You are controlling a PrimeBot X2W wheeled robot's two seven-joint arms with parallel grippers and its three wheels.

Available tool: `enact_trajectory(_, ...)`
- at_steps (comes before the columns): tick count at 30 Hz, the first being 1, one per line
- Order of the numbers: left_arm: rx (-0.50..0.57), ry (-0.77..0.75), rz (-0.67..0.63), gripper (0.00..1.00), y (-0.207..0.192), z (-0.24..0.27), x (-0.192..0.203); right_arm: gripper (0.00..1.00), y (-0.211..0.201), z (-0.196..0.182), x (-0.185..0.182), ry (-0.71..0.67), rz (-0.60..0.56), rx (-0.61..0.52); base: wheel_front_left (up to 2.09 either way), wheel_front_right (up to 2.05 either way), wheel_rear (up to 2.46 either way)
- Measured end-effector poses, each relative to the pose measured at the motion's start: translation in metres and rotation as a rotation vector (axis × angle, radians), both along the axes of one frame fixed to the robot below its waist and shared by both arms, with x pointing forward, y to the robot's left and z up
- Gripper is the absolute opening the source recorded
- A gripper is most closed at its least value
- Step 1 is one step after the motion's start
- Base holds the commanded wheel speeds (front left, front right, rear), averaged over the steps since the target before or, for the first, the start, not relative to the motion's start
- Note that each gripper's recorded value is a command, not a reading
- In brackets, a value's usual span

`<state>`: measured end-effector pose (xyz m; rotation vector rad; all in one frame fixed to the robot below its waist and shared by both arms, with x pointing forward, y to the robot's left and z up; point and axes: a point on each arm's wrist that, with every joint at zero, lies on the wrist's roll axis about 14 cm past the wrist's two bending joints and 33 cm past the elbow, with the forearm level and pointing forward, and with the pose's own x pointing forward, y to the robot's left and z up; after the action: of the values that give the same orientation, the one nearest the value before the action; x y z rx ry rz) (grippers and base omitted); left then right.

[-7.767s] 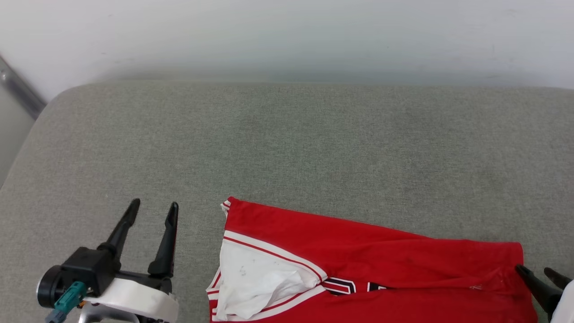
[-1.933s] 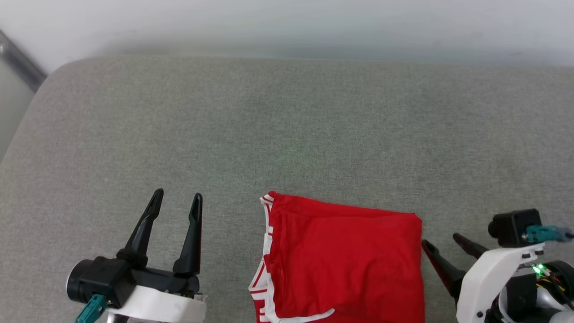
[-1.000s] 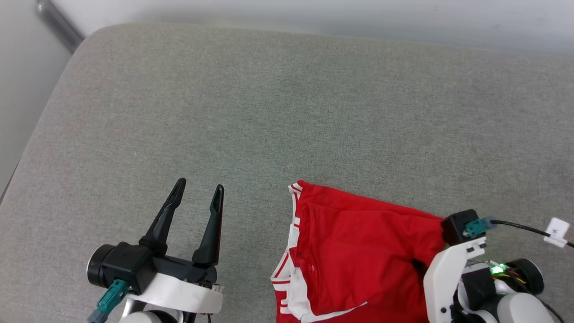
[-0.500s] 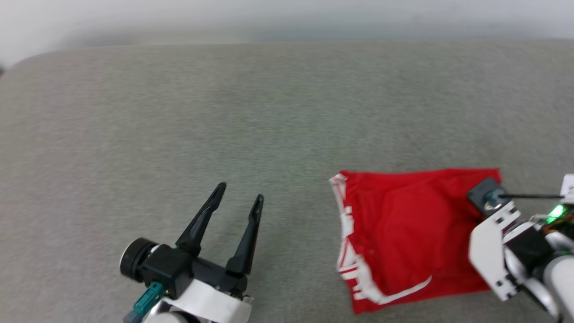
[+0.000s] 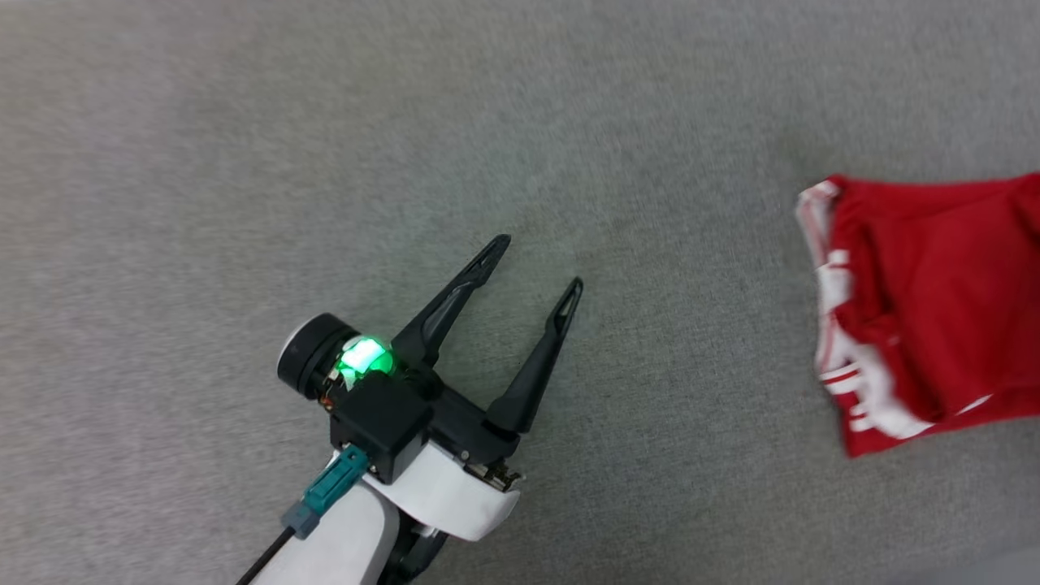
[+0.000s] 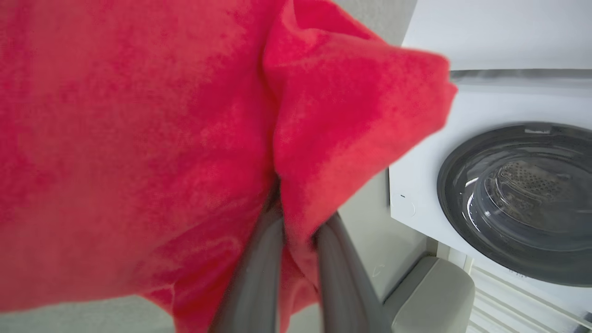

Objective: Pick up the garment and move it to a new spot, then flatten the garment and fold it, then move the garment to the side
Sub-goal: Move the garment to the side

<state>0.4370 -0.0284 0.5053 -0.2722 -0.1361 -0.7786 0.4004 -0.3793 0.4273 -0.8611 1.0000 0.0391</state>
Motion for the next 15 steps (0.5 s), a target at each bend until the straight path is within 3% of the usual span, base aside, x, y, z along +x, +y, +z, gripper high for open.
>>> enact_trajectory(7, -0.02, 0.038, -0.093, 1.0, -0.021, -0.032, 0.014, 0.0, -0.068, -0.008, 0.001, 0.012, -0.104, -0.088, 0.0, 0.0, 0.0)
enact_trajectory(15, -0.038, 0.069, -0.107, 1.0, -0.023, -0.057, 0.029, 0.0, -0.119, -0.017, 0.006, -0.02, -0.214, -0.143, 0.0, 0.0, 0.0)
